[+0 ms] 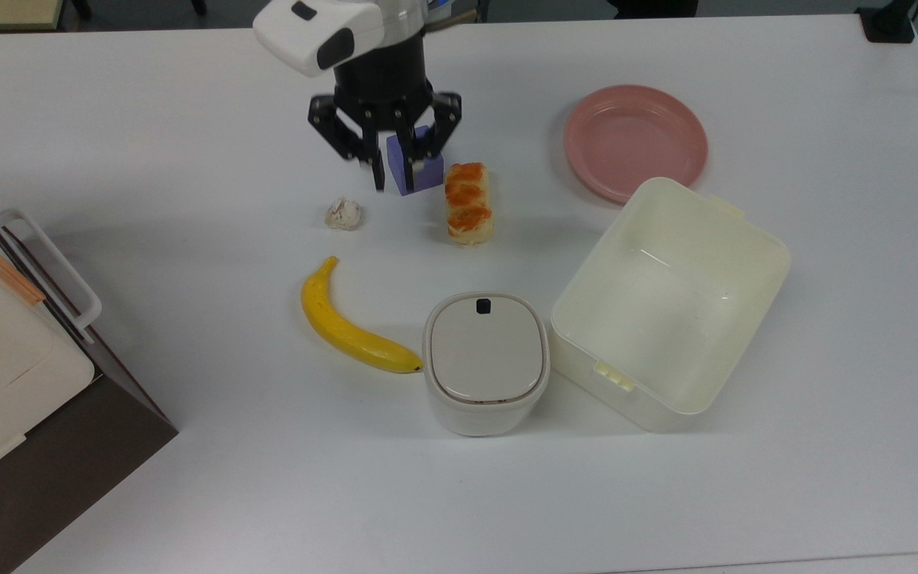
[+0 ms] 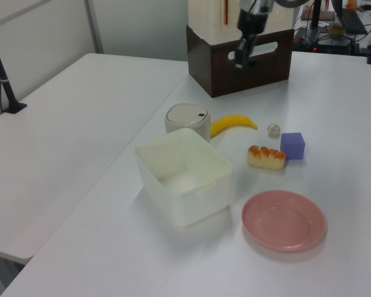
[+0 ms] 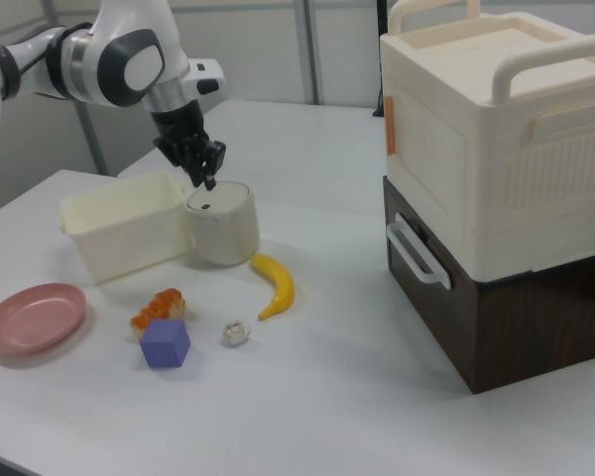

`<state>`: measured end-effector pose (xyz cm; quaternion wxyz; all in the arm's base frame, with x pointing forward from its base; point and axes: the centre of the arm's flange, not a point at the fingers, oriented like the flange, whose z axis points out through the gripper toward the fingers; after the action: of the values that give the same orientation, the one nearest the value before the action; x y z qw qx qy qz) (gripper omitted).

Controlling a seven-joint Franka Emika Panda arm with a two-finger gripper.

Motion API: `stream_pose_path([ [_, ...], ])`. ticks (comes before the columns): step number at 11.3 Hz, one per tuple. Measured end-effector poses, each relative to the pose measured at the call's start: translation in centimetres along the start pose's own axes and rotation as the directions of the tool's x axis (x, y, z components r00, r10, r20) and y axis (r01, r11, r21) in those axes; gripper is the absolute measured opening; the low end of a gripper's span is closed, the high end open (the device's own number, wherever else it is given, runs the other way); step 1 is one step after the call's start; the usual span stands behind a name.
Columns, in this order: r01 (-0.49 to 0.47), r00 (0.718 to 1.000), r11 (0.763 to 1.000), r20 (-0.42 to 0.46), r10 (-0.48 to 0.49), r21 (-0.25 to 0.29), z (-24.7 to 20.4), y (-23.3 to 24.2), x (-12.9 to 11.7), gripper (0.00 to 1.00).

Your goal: Open the trash can

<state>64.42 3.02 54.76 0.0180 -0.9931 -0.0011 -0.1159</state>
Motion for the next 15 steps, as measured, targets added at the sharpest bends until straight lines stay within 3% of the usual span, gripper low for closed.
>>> stream_pose_path([
  [3,0.014,0.986,1.0,-0.166,-0.011,0.015,2.8,-2.9,3.3,0.22],
  [5,0.015,0.975,1.0,-0.22,-0.014,0.003,6.9,-5.6,4.7,0.18],
  [9,0.031,0.967,0.999,-0.254,-0.033,-0.009,10.2,-7.8,5.5,0.05],
  [15,0.066,0.975,0.997,-0.209,-0.073,-0.043,13.4,-8.5,4.8,0.04],
])
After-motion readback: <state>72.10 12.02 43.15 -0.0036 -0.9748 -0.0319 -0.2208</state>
